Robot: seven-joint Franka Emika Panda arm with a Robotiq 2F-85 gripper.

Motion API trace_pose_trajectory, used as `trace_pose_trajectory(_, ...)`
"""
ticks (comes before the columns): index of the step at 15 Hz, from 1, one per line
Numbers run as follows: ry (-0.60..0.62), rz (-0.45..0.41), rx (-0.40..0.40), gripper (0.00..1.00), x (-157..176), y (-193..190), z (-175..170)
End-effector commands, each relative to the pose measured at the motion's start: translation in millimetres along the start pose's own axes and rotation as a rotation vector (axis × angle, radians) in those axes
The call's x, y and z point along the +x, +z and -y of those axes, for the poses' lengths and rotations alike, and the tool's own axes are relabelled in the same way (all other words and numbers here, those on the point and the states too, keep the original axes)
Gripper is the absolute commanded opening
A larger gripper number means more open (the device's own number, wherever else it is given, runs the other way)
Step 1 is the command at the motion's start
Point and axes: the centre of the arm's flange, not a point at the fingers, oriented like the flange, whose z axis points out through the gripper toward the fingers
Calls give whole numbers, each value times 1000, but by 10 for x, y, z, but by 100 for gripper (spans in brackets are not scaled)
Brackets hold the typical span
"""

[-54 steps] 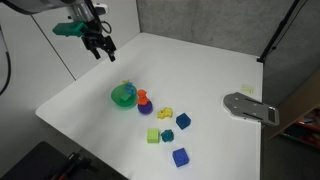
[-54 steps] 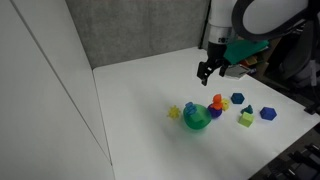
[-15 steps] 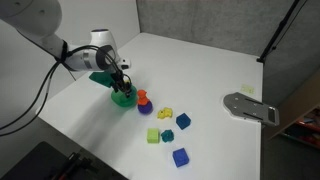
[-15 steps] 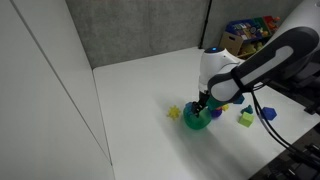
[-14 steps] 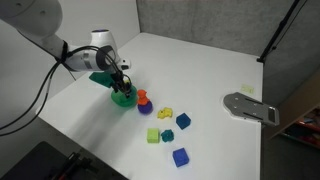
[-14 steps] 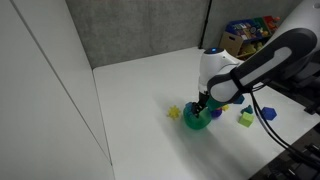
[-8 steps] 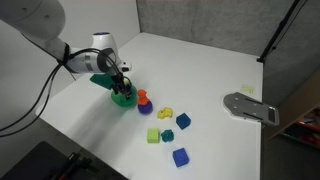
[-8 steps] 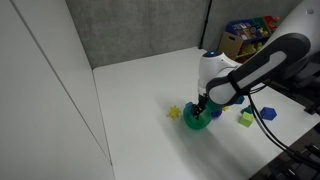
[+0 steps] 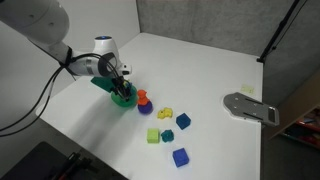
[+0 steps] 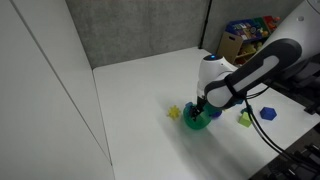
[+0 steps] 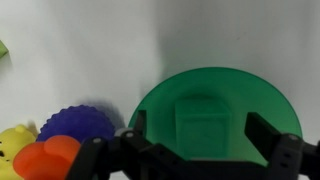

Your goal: Put the green block on top of the blue block at the back of the table

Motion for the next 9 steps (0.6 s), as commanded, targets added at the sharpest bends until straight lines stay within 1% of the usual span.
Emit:
trace_pose_trajectory(1, -1, -30, 39, 100, 68, 50, 23)
trace_pose_trajectory(5, -5, -83, 48, 100, 80, 81, 36)
trace_pose_trajectory(9, -8, -111, 51, 100, 89, 105, 49)
